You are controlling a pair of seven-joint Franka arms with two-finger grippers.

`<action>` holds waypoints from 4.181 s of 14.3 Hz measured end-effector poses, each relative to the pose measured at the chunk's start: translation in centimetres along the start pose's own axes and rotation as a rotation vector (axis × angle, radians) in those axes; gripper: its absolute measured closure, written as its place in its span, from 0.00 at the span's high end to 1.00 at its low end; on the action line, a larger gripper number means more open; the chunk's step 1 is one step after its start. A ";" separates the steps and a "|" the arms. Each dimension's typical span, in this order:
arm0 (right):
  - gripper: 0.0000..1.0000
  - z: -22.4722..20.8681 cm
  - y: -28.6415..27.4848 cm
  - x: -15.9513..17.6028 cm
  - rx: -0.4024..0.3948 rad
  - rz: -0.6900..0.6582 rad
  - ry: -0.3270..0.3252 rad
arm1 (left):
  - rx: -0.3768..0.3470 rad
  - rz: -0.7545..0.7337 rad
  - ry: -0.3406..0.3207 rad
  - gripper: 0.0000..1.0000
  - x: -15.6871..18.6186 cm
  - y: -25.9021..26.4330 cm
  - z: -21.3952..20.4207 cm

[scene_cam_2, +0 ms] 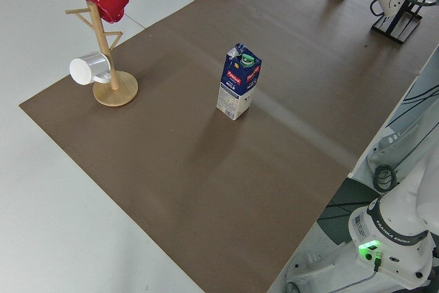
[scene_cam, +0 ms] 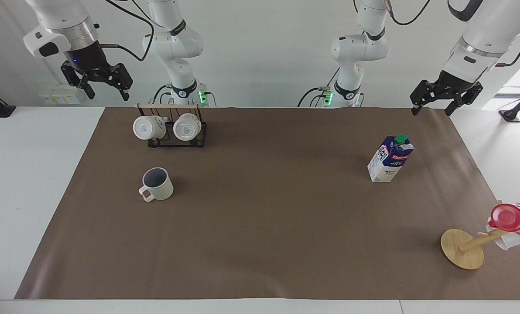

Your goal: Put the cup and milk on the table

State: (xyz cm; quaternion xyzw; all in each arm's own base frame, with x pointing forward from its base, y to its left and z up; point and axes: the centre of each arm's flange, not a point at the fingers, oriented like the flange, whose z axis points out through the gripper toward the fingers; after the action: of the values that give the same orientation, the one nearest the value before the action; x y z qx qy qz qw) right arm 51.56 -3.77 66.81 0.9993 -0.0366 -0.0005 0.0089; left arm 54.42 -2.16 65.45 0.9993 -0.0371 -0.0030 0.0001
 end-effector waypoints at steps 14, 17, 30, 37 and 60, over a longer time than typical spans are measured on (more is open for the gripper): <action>1.00 0.0 0.0 0.0 0.000 0.000 0.000 | 0.000 0.000 0.000 1.00 0.0 0.0 0.0; 1.00 0.0 0.0 0.0 0.000 0.000 0.000 | 0.000 0.000 0.000 1.00 0.0 0.0 0.0; 1.00 0.0 0.0 0.0 0.000 0.000 0.000 | 0.000 0.000 0.000 1.00 0.0 0.0 0.0; 1.00 0.0 0.0 0.0 0.000 0.000 0.000 | 0.000 0.000 0.000 1.00 0.0 0.0 0.0; 1.00 12.9 -7.2 4.8 -0.002 -0.094 0.060 | 0.000 0.000 0.000 1.00 0.0 0.0 0.0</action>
State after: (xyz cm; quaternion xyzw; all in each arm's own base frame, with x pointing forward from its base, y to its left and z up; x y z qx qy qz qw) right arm 56.87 2.82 53.80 0.9995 0.0107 0.0291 0.0108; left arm 54.42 -2.16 65.45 0.9993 -0.0371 -0.0030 0.0001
